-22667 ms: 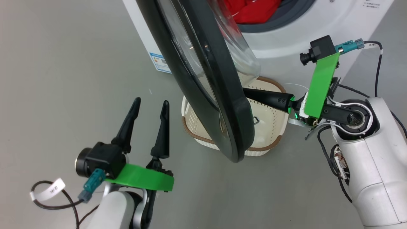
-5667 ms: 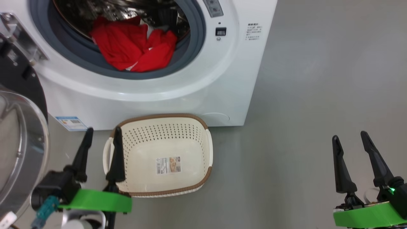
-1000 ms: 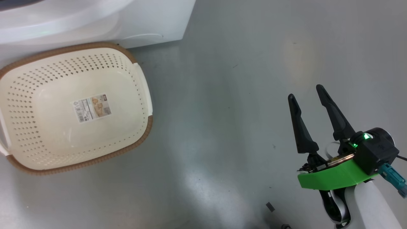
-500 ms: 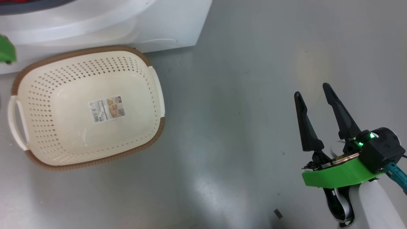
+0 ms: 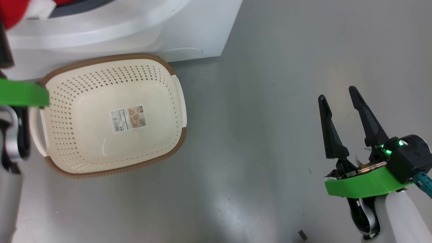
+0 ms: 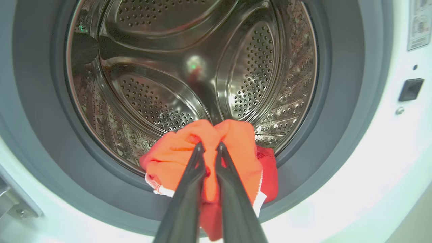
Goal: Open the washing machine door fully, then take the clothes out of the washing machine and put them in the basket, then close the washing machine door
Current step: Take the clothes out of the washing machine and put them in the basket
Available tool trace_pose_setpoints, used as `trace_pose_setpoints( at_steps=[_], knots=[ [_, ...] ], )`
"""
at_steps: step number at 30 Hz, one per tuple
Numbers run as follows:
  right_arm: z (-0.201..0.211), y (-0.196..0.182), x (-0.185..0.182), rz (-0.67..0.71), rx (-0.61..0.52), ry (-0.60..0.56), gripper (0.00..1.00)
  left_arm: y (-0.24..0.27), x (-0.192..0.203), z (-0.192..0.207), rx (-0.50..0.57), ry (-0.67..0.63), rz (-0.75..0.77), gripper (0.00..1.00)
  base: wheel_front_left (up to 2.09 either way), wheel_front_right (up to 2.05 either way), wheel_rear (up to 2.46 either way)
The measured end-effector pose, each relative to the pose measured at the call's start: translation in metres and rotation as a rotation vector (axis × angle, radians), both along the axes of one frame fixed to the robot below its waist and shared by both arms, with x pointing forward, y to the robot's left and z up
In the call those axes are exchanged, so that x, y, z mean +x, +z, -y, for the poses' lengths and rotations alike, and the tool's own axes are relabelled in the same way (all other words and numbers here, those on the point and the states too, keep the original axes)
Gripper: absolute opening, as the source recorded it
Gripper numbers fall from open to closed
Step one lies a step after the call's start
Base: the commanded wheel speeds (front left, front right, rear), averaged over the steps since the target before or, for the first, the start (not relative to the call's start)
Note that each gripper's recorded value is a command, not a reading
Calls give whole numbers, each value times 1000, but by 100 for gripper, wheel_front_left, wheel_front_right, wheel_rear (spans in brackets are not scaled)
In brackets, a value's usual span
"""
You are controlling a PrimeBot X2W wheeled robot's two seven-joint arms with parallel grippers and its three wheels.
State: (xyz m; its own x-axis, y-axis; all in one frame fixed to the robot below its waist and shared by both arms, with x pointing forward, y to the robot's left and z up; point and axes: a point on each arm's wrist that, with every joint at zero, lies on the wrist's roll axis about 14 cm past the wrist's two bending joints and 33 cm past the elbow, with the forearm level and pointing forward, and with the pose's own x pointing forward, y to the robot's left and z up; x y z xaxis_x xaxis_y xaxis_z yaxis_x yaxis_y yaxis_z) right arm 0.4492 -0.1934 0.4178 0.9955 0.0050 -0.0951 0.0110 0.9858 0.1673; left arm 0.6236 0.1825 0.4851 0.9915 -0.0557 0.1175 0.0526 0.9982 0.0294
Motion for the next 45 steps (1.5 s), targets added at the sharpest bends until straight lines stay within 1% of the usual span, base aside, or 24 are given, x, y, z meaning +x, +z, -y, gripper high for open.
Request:
trace_pose_setpoints(
  at_steps=[11, 19, 27, 35, 40, 45],
  knots=[
    [1, 18, 3, 51, 1, -4, 100, 27, -46, 1, -23, 5, 50, 0, 0, 0, 0],
    [0, 28, 5, 81, 6, -3, 100, 39, -72, 6, -38, -8, 51, 0, 0, 0, 0],
    [-3, 34, 6, 97, 11, 5, 100, 55, -88, 12, -58, -16, 71, 0, 0, 0, 0],
    [-6, 31, 9, 94, 15, 12, 100, 79, -99, 17, -65, -23, 135, 0, 0, 0, 0],
    [-7, 27, 10, 87, 16, 15, 100, 73, -105, 24, -83, -36, 104, 0, 0, 0, 0],
    [-8, 20, 11, 71, 16, 17, 100, 30, -103, 27, -114, -24, -21, 0, 0, 0, 0]
  ],
)
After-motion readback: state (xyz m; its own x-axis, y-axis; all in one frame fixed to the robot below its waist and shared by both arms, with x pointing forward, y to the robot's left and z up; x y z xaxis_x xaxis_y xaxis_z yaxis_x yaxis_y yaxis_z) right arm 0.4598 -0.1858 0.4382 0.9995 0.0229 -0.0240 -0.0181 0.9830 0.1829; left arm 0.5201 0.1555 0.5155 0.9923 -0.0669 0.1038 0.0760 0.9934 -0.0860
